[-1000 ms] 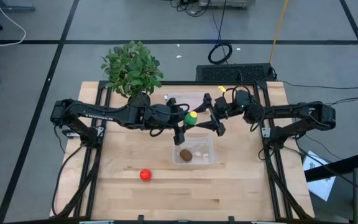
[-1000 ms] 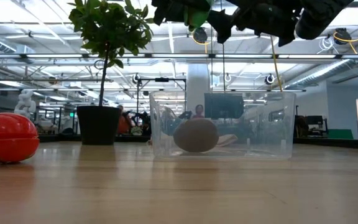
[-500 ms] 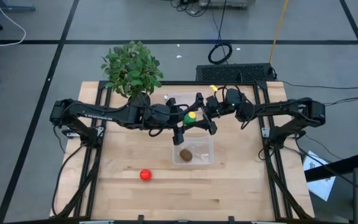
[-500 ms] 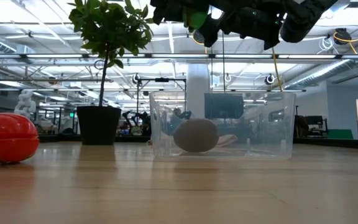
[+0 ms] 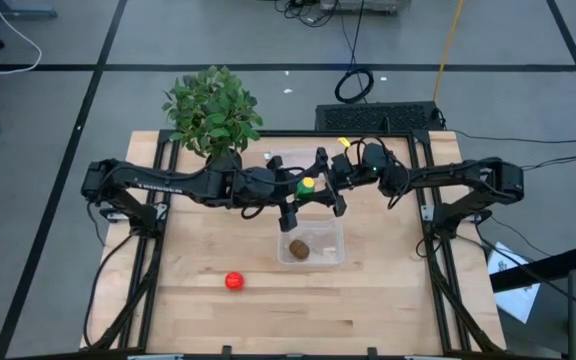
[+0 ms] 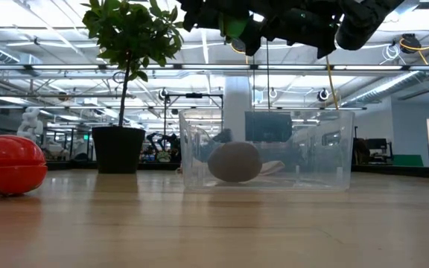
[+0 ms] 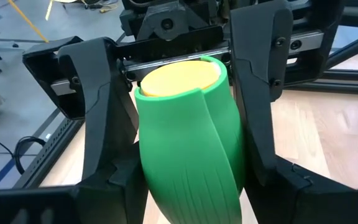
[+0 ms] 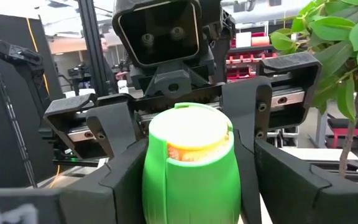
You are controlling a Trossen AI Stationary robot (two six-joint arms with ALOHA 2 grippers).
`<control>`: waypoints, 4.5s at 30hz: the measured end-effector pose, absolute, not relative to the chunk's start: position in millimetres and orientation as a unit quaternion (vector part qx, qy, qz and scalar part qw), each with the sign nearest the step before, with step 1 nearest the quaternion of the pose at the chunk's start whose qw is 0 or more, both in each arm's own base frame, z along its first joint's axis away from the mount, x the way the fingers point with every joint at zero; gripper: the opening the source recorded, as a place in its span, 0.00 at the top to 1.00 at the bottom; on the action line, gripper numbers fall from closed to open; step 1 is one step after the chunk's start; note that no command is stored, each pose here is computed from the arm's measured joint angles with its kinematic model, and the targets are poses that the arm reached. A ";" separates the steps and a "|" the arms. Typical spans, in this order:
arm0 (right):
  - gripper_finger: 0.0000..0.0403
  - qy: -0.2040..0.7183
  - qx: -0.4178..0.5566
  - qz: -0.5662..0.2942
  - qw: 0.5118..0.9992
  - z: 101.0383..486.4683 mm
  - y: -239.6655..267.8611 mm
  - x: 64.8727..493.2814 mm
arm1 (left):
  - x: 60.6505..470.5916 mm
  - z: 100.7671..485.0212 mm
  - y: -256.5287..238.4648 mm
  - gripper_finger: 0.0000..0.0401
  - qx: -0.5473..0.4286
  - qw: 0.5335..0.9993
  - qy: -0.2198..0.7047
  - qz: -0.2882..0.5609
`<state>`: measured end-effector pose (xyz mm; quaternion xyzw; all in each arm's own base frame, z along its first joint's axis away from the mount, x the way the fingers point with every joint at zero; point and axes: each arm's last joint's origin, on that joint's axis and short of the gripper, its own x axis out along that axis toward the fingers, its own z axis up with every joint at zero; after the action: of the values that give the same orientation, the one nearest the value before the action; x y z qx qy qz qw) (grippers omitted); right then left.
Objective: Pick and placing Produce into tupperware
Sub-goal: Put the green corn into the transparent bin
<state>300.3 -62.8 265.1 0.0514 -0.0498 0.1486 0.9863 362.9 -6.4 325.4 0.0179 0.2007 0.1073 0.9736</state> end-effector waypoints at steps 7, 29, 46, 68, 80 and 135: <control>0.40 -0.051 0.050 0.153 0.986 265.3 -62.7 300.1 | 362.9 325.7 -6.3 0.47 0.020 0.973 0.200 0.112; 0.40 -0.053 0.054 0.158 0.985 266.6 -62.2 300.7 | 354.4 335.1 -20.3 0.12 0.047 0.974 0.194 0.109; 0.51 -0.035 0.058 0.184 0.981 261.2 -60.5 299.4 | 331.5 343.5 -25.8 0.09 0.047 0.959 0.231 0.158; 0.52 -0.048 0.056 0.167 0.983 264.4 -61.4 299.5 | 270.8 351.5 -27.3 0.10 0.019 0.914 0.332 0.231; 0.52 -0.049 0.056 0.168 0.983 264.9 -61.2 299.7 | 261.9 346.3 -23.4 0.76 0.019 0.893 0.367 0.260; 0.52 -0.045 0.065 0.181 0.980 265.0 -60.4 299.5 | 144.6 181.8 -13.9 1.00 -0.020 0.987 -0.046 0.153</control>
<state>299.5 -60.4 265.0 0.0649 -0.0452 0.1806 0.9804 144.6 -13.9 181.8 -0.0196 -0.0460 0.1527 0.9870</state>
